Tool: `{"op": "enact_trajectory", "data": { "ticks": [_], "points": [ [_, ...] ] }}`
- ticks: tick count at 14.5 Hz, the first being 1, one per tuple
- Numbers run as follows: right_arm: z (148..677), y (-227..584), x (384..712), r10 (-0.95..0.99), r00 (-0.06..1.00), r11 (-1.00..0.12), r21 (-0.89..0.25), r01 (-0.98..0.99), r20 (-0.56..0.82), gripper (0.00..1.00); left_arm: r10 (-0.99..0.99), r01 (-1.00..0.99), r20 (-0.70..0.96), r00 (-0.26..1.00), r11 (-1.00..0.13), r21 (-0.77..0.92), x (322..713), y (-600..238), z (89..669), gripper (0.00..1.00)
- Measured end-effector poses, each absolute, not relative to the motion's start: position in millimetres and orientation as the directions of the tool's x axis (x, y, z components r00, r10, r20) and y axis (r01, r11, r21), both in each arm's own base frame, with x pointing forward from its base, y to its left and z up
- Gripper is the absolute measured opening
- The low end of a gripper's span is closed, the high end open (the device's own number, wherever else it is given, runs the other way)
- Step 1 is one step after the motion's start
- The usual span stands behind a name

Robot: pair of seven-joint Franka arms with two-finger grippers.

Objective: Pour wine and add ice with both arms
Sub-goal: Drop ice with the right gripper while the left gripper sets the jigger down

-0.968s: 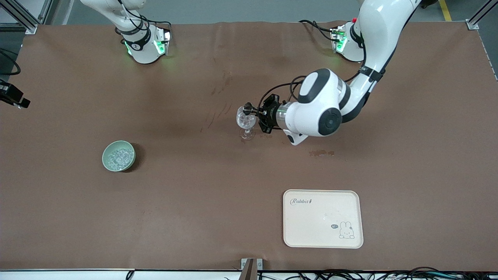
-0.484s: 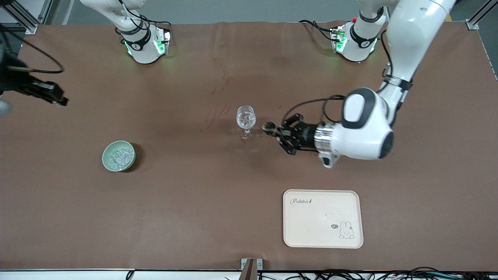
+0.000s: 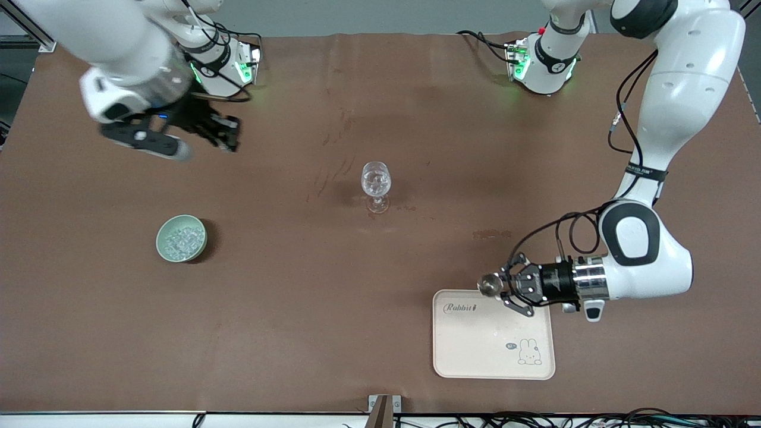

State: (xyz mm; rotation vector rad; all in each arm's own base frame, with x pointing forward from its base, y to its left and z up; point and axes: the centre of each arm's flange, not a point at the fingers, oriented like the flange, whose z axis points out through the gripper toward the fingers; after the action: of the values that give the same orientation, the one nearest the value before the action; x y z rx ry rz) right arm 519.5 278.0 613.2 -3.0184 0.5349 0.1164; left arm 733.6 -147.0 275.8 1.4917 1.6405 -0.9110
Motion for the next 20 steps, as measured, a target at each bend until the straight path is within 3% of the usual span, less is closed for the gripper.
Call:
{"op": "enact_trajectory", "data": {
  "ticks": [5, 11, 17, 18, 20],
  "points": [
    [548.7, 370.6, 503.4, -0.398, 0.909, -0.904, -0.117, -0.411, -0.119, 0.33, 0.409, 0.976, -0.909, -0.087, 0.219, 0.006, 749.5, -91.3, 195.0, 0.21],
    [479.7, 431.9, 483.2, -0.424, 0.901, -0.900, -0.071, -0.431, -0.093, 0.33, 0.351, 0.959, -0.929, -0.119, 0.283, -0.016, 750.2, -65.5, 130.8, 0.21],
    [424.7, 462.4, 477.5, -0.404, 0.908, -0.911, -0.037, -0.410, -0.108, 0.33, 0.332, 0.950, -0.935, -0.123, 0.312, -0.014, 748.6, -54.7, 115.5, 0.22],
    [420.5, 465.2, 476.8, -0.409, 0.907, -0.909, -0.035, -0.414, -0.102, 0.33, 0.332, 0.950, -0.935, -0.122, 0.312, -0.013, 748.6, -54.6, 115.4, 0.25],
    [409.6, 471.5, 476.3, -0.421, 0.902, -0.904, -0.034, -0.426, -0.095, 0.33, 0.338, 0.951, -0.934, -0.113, 0.310, -0.003, 748.8, -53.0, 115.0, 0.41]
  ]
}}
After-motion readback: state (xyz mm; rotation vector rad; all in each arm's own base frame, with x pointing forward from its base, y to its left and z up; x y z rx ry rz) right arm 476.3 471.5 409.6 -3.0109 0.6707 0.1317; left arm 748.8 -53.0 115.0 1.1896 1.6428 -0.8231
